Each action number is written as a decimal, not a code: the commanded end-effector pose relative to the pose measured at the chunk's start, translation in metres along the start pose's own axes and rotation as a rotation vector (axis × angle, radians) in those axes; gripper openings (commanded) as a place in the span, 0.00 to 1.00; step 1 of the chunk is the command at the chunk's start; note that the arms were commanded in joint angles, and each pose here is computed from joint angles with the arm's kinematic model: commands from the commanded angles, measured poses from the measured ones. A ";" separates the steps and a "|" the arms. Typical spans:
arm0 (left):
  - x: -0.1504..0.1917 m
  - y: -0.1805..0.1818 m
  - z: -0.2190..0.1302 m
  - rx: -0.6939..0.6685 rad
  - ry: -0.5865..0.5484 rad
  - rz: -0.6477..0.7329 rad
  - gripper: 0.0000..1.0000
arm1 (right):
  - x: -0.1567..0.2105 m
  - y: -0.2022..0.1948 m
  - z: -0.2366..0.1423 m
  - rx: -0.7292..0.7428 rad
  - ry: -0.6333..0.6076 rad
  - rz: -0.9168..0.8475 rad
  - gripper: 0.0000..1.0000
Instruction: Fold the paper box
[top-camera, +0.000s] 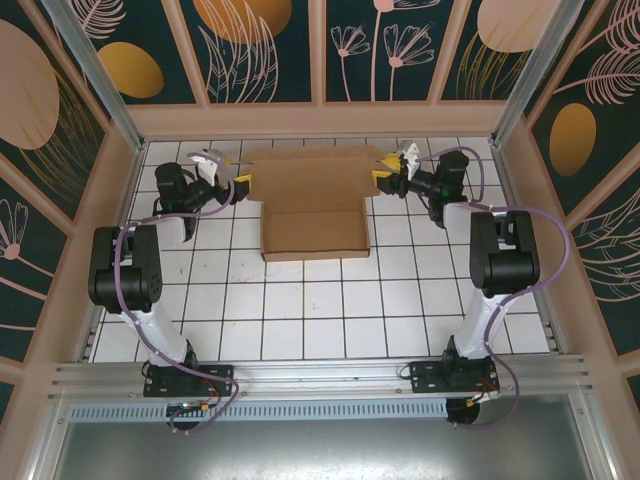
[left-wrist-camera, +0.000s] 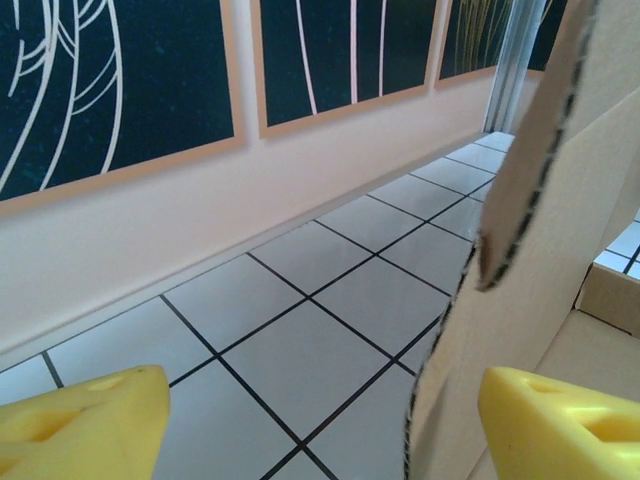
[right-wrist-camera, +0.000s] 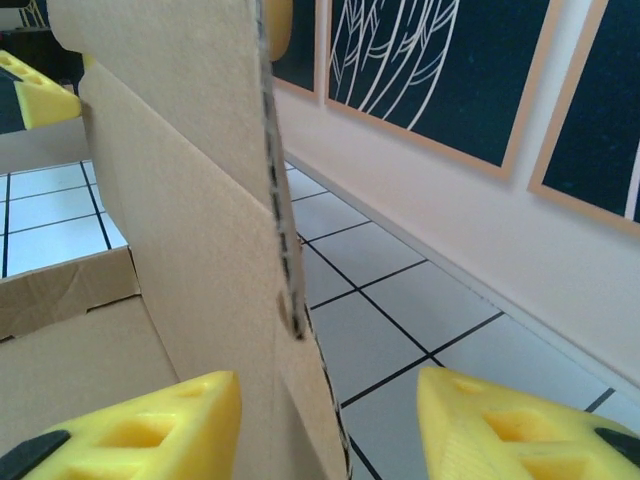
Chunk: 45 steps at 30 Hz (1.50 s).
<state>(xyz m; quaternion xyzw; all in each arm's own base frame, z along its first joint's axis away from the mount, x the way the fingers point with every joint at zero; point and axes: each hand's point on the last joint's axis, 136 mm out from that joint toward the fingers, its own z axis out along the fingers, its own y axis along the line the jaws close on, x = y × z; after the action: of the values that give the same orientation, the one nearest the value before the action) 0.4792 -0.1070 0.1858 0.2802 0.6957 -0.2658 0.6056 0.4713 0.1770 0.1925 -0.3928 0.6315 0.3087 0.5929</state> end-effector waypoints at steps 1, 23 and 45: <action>-0.006 0.001 0.006 0.067 0.011 0.015 0.78 | 0.012 -0.001 0.008 -0.027 0.048 0.009 0.45; 0.006 -0.006 0.018 0.150 0.152 -0.036 0.27 | 0.018 0.011 0.021 -0.040 0.099 0.009 0.00; -0.040 -0.041 0.023 -0.283 -0.114 -0.220 0.04 | -0.013 -0.001 0.032 0.805 -0.009 0.260 0.00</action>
<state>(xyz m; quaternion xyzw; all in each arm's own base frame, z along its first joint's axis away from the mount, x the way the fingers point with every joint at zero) 0.4762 -0.1399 0.1787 0.1099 0.7699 -0.2234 0.5876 0.4925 0.2125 0.1743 -0.1431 0.7702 0.1101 0.6117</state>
